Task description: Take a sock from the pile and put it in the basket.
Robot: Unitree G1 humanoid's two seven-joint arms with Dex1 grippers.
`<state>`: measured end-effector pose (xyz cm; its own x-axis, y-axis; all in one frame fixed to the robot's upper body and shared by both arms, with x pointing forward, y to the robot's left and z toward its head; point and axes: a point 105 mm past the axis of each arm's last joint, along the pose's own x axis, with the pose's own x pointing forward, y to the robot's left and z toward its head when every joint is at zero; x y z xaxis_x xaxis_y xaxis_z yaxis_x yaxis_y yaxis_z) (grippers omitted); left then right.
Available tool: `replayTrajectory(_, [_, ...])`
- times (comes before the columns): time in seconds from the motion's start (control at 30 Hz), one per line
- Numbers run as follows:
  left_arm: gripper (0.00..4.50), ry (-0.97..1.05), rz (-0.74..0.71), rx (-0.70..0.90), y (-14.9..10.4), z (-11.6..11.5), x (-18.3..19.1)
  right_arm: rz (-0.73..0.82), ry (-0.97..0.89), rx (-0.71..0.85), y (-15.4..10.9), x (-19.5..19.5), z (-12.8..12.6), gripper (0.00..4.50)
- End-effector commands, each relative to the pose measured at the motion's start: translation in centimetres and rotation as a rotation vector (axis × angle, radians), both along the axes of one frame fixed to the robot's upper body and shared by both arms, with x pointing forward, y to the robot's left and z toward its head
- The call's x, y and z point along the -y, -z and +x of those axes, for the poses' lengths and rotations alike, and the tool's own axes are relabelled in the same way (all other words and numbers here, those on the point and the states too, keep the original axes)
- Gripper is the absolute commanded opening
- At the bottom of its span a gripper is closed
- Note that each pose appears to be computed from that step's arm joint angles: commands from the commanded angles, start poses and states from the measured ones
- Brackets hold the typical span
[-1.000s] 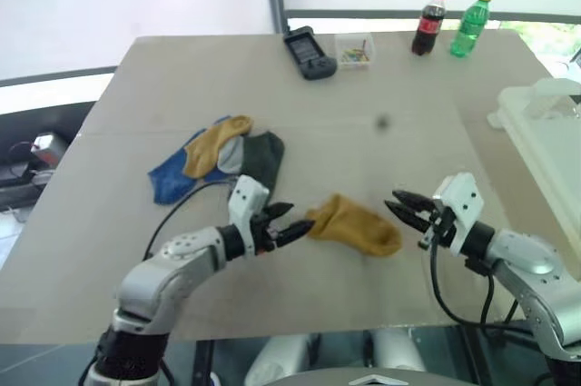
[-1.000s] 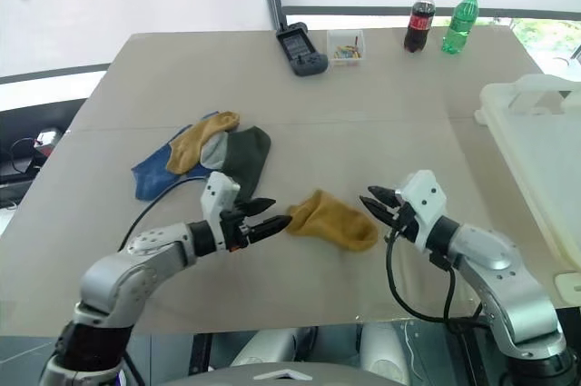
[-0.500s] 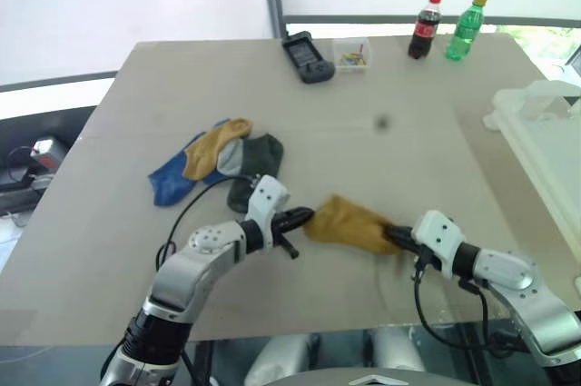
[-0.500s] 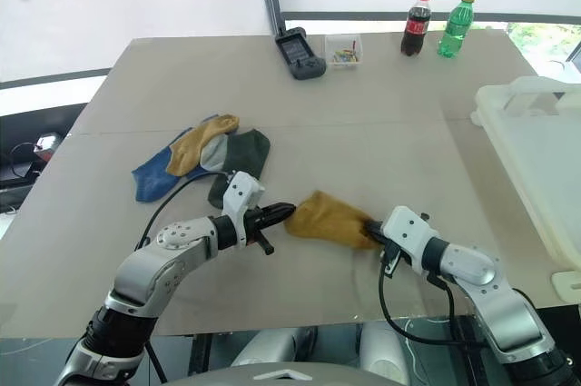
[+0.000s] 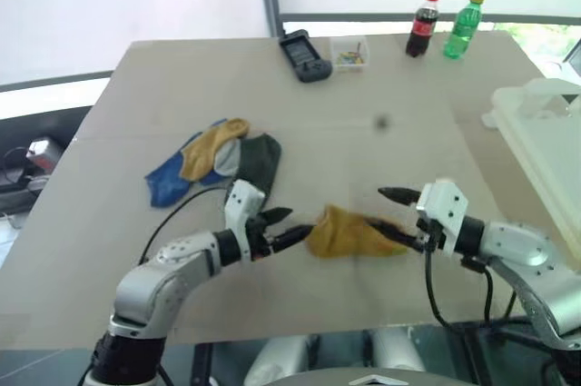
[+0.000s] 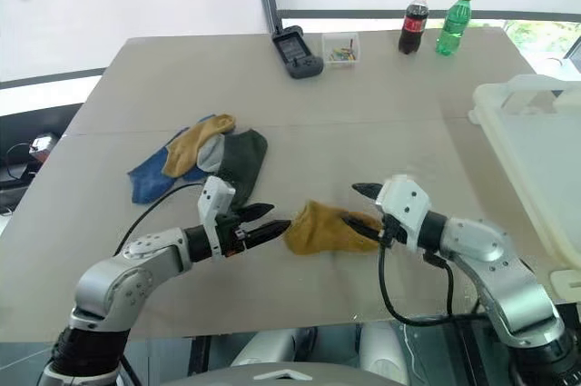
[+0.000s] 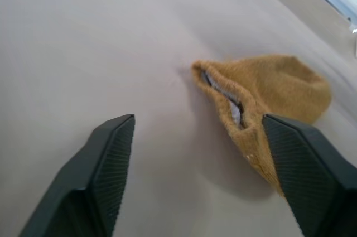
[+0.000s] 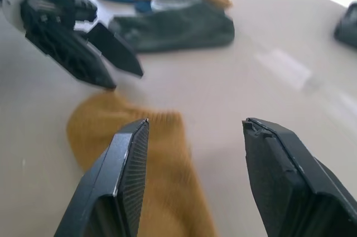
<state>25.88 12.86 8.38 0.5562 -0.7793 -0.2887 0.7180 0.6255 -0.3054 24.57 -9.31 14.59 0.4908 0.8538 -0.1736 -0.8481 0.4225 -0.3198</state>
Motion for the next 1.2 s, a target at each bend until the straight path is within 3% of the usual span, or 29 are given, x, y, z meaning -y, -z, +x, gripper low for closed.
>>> replayTrajectory(0.03, [3.75,0.038,-0.010,0.020,-1.0,-0.7,-0.2,-0.075,-0.024,0.082,-0.5,-1.6,0.2,2.83])
replayTrajectory(0.17, [3.75,0.080,-0.015,-0.018,-0.3,-1.4,0.2,-0.090,-0.074,0.013,0.7,-1.9,0.2,2.83])
replayTrajectory(0.5, [3.75,0.205,-0.082,-0.122,0.1,-3.2,2.8,-0.215,0.080,-0.089,3.6,3.1,-1.1,2.83])
replayTrajectory(0.87, [3.75,0.283,-0.113,-0.168,-2.1,-4.4,0.5,-0.232,0.108,-0.121,5.6,3.0,-1.0,2.83])
replayTrajectory(1.1, [3.75,0.359,-0.133,-0.294,-1.7,-6.3,1.4,-0.243,0.103,-0.136,6.8,2.9,-0.9,2.83])
replayTrajectory(1.2, [3.75,0.339,-0.074,-0.322,-0.1,-6.2,2.3,-0.240,0.105,-0.139,6.9,2.9,-0.9,2.83])
